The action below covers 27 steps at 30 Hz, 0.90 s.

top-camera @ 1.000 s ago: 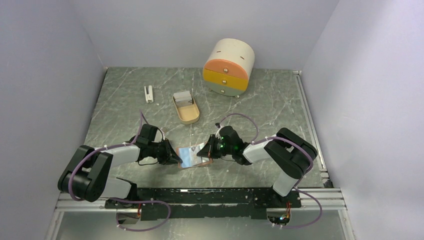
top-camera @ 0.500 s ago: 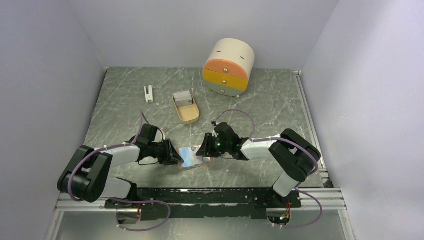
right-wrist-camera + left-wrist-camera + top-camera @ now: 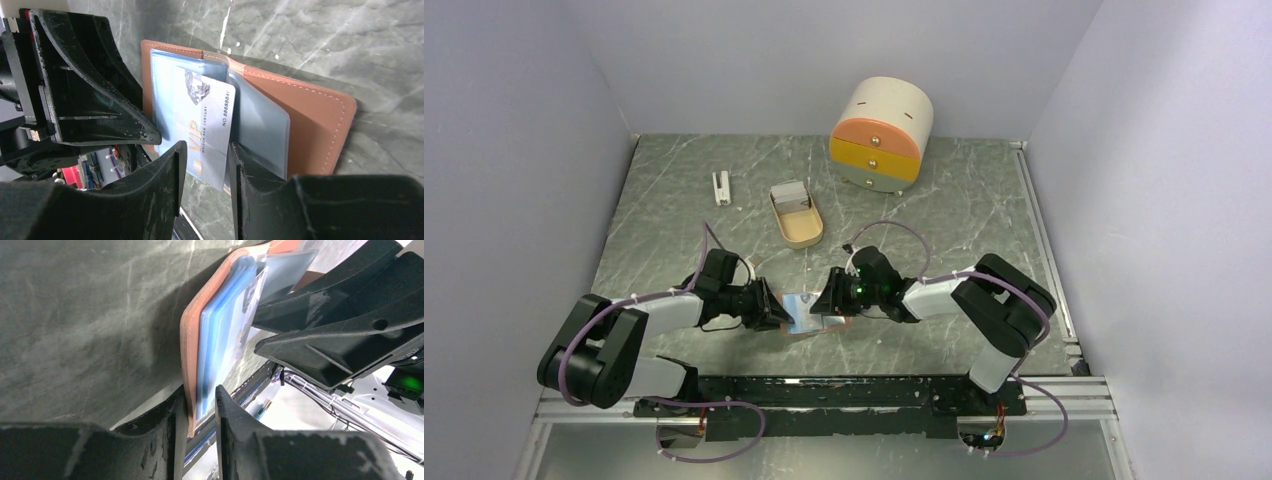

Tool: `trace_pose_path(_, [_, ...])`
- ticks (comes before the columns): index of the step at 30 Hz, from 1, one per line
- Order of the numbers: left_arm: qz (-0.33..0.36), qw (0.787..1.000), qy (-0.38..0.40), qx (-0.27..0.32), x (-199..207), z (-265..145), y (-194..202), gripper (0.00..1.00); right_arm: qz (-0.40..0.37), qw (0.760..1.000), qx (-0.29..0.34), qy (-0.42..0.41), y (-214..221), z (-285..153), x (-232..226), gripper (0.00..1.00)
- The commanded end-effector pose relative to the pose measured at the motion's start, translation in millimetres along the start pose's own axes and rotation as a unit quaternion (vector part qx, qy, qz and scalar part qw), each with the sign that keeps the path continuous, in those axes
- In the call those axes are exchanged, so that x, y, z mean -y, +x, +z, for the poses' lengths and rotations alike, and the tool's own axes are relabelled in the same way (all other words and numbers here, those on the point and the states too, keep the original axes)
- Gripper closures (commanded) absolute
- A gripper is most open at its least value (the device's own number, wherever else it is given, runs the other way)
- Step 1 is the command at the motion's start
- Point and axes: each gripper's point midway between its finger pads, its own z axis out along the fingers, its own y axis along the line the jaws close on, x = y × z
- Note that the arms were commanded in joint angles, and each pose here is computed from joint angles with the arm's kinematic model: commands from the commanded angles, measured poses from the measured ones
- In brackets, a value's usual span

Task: Put the credit cards into the card holder
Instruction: Insert the credit card into the card holder.

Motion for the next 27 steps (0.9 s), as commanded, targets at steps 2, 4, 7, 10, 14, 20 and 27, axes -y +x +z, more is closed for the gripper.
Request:
trace_pose_path(2, [0.014,0.999,0.035,-0.003,13,-1,-1,0.69,-0.007,0.999,-0.009,-0.037,2,8,-16,0.6])
trace_pose_path(4, [0.017,0.999,0.037,-0.006,14,0,-1,0.69,-0.011,0.999,-0.01,-0.045,3,10,-20,0.6])
trace_pose_path(7, [0.017,0.999,0.037,-0.007,13,1,-1,0.68,-0.02,0.998,-0.013,-0.061,5,11,-27,0.64])
trace_pose_path(10, [0.017,0.999,0.042,-0.01,14,3,0,0.68,-0.024,0.996,-0.012,-0.088,6,12,-35,0.66])
trace_pose_path(14, [0.015,0.999,0.046,-0.012,15,5,0,0.68,-0.023,0.994,-0.006,-0.11,5,11,-43,0.66])
trace_pose_path(20, [0.017,0.999,0.045,-0.021,18,11,3,0.68,-0.018,0.993,-0.011,-0.12,8,14,-47,0.66])
trace_pose_path(27, [0.023,0.999,0.04,-0.009,23,7,2,0.65,-0.004,0.995,0.002,-0.104,12,6,-36,0.73])
